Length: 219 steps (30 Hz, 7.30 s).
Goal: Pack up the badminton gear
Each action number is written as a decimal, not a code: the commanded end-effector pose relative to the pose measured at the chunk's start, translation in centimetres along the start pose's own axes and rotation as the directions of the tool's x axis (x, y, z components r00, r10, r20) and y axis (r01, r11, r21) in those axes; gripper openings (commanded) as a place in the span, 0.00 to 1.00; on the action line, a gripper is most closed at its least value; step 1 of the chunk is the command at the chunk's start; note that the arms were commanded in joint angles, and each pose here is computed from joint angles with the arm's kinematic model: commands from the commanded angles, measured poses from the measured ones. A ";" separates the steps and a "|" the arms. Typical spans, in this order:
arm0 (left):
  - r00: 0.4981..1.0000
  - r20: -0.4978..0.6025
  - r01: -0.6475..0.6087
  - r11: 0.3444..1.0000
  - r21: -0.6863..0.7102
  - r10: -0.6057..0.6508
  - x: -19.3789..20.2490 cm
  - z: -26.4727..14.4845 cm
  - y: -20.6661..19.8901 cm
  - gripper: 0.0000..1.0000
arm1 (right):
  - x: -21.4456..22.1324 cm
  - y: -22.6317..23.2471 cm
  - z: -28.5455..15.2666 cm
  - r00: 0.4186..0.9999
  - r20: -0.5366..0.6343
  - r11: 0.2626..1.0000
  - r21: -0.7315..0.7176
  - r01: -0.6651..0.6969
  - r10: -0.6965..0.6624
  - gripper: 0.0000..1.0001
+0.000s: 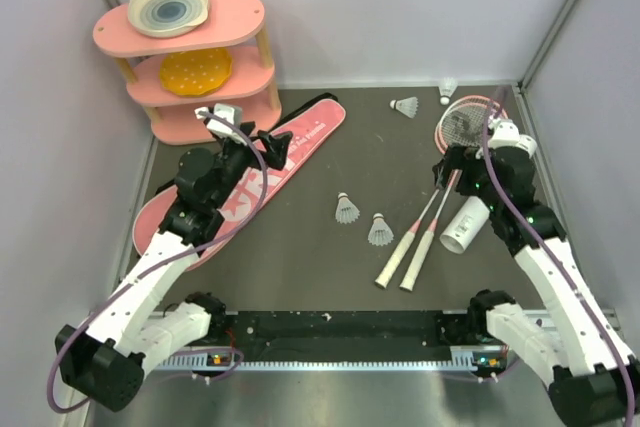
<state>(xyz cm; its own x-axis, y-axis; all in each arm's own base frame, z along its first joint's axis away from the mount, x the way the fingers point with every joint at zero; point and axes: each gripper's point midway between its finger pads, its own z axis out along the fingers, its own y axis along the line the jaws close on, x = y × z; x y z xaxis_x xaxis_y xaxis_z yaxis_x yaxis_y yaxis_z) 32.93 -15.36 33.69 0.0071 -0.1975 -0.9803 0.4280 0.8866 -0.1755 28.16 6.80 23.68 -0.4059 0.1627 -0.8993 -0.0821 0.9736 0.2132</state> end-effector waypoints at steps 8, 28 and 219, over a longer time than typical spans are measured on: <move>0.999 -0.007 -0.030 0.968 0.249 0.033 -1.5 1.2 -6.0 0.93 | 0.9 -8.9 5.6 0.942 -0.167 0.891 0.405 -0.205 0.293 0.99; 1.000 -0.018 0.020 0.936 0.350 -0.014 -1.9 0.5 -8.1 0.93 | 7.2 -20.8 11.0 0.718 -0.176 0.608 0.684 -0.403 0.673 0.96; 0.937 -0.113 -0.237 0.841 0.487 0.330 6.6 -4.4 -10.6 0.17 | -13.2 27.9 -14.5 0.979 -0.155 0.532 -0.822 -0.202 0.132 0.00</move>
<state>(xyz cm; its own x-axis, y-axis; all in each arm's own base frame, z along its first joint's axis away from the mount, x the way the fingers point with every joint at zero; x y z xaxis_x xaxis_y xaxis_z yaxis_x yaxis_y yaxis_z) 24.30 -24.60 28.31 0.0500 0.1558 -0.9865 0.8110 0.5701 0.1311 17.45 30.73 45.29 -0.6519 0.2132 -0.7277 -0.6538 0.3282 0.6818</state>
